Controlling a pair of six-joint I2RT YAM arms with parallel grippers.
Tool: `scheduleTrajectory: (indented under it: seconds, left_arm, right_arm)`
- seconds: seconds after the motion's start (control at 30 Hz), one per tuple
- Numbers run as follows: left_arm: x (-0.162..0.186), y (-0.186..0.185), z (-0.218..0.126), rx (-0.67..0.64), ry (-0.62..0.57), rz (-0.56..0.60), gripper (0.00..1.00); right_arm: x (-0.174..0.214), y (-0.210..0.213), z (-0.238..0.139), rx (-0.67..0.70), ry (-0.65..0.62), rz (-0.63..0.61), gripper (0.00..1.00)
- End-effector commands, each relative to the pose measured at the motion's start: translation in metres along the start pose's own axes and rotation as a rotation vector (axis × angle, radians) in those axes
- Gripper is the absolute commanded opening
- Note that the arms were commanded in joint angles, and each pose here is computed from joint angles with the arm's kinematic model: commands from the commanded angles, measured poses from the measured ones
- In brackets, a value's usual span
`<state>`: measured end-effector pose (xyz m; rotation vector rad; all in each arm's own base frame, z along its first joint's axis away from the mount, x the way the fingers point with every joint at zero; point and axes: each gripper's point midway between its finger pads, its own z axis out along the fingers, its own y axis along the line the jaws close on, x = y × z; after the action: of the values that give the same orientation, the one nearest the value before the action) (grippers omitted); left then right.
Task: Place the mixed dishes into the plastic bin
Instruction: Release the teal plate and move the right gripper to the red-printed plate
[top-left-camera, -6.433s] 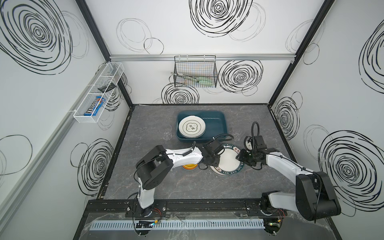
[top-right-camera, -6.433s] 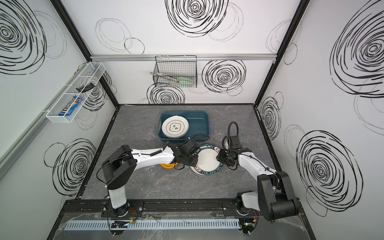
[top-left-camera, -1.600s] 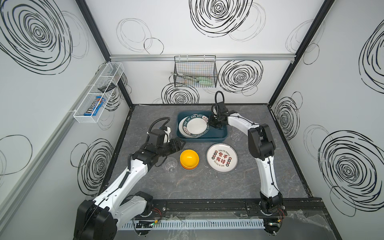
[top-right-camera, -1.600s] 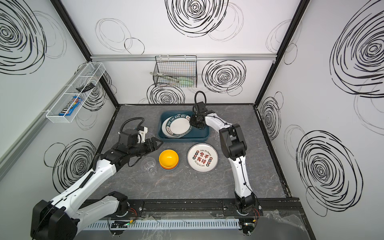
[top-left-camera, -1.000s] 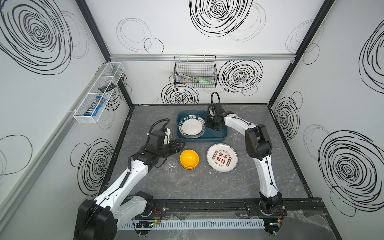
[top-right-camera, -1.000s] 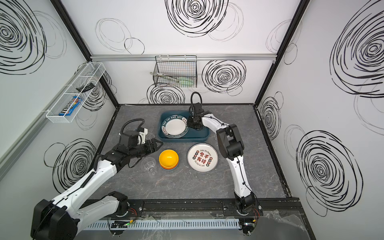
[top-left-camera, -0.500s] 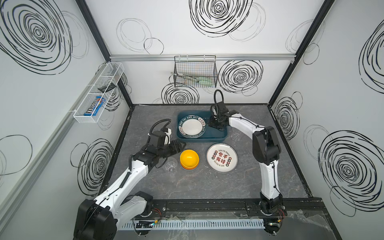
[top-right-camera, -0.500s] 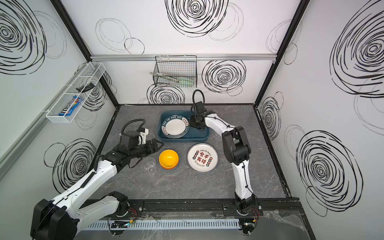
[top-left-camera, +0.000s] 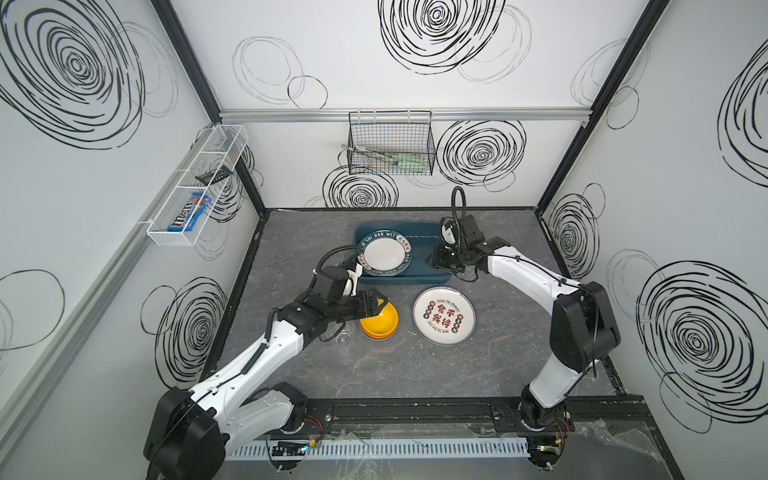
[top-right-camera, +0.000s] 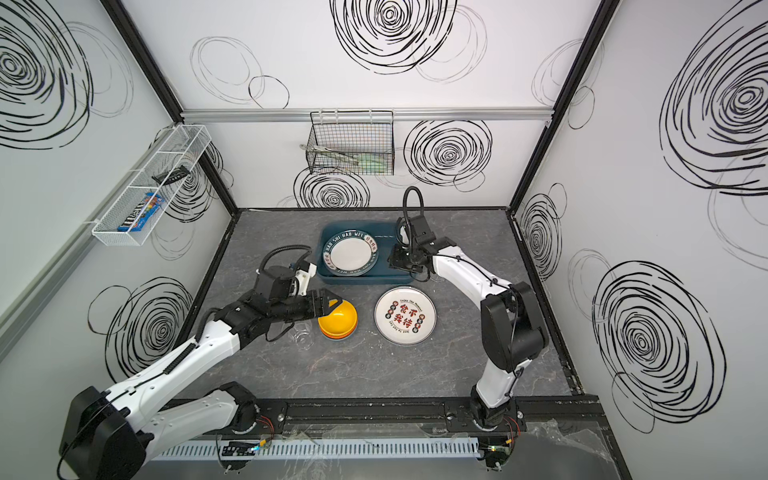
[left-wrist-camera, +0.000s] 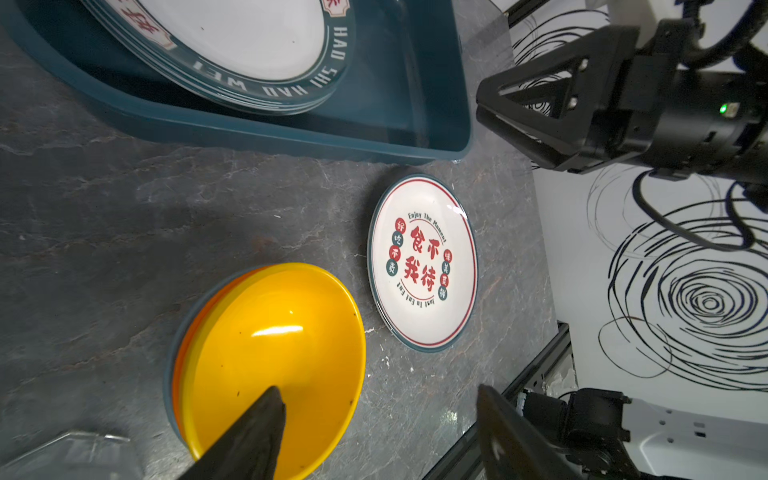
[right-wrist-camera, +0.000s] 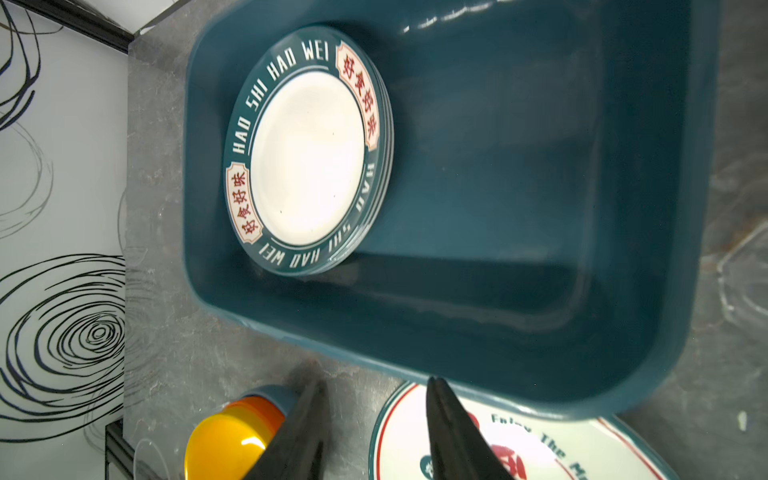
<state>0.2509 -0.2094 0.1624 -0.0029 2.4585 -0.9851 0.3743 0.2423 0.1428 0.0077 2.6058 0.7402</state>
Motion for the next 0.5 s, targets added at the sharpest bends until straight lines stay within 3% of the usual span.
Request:
scheduleTrajectory:
  seconds: [0.0, 0.47]
  left_arm:
    - [-0.008, -0.016, 0.002, 0.011, -0.022, 0.071, 0.76]
    - [0.022, -0.056, 0.035, 0.021, 0.056, 0.195, 0.76]
  right_arm:
    - [0.010, 0.004, -0.019, -0.059, -0.008, -0.004, 0.44]
    - [0.062, -0.078, -0.067, -0.027, -0.012, 0.156, 0.46]
